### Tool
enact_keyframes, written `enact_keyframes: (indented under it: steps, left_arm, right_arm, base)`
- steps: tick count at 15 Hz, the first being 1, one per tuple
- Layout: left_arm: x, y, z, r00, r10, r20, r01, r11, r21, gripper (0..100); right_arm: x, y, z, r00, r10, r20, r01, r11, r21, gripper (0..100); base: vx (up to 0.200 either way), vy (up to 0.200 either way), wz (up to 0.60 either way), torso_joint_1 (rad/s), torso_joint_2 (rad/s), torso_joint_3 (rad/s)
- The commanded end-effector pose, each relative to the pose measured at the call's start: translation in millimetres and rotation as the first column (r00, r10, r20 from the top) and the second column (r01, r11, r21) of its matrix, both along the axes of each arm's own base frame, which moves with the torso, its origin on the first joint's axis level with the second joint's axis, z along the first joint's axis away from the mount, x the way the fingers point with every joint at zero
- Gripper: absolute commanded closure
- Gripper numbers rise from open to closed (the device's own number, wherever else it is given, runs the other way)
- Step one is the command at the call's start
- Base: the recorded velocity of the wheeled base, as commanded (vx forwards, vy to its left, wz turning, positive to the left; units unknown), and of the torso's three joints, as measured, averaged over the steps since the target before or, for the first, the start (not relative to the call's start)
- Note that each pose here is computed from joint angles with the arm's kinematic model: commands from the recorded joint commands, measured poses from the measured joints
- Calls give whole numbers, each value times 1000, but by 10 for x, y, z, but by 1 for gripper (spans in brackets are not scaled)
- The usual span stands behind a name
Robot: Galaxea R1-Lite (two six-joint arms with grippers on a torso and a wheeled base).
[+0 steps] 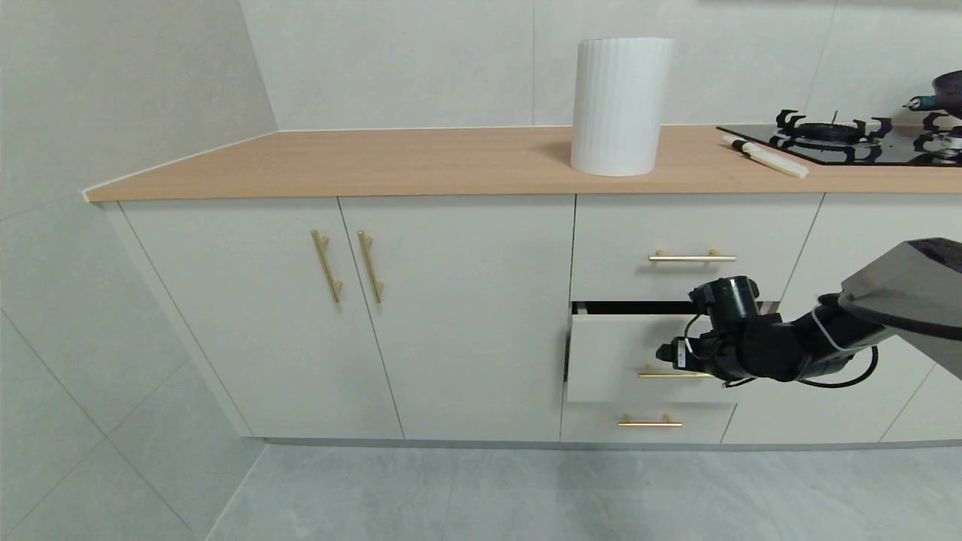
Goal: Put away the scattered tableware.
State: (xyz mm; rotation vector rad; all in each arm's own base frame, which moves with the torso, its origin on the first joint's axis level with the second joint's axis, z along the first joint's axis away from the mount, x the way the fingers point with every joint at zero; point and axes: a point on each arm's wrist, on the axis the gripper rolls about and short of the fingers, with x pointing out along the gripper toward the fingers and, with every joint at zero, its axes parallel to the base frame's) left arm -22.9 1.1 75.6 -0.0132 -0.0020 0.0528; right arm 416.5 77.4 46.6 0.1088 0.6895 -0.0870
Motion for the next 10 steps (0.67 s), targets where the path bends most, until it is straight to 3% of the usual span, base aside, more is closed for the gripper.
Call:
enact_keyframes:
  steps: [1, 6, 10]
  left_arm:
    - [0, 0, 0, 1000, 1, 0, -1, 1000, -1, 0]
    - [0, 0, 0, 1000, 1, 0, -1, 1000, -1, 0]
    - [0, 0, 0, 1000, 1, 0, -1, 1000, -1, 0]
  right_arm:
    - [106, -39, -211, 995, -27, 95, 26, 1000, 13, 0]
    - [288, -60, -323, 969, -80, 235, 78, 997, 19, 0]
    - [379, -63, -287, 955, -128, 269, 117, 992, 57, 0]
  base:
    - [0, 0, 0, 0, 0, 0]
    - [0, 0, 0, 0, 0, 0]
    - [0, 0, 0, 0, 0, 0]
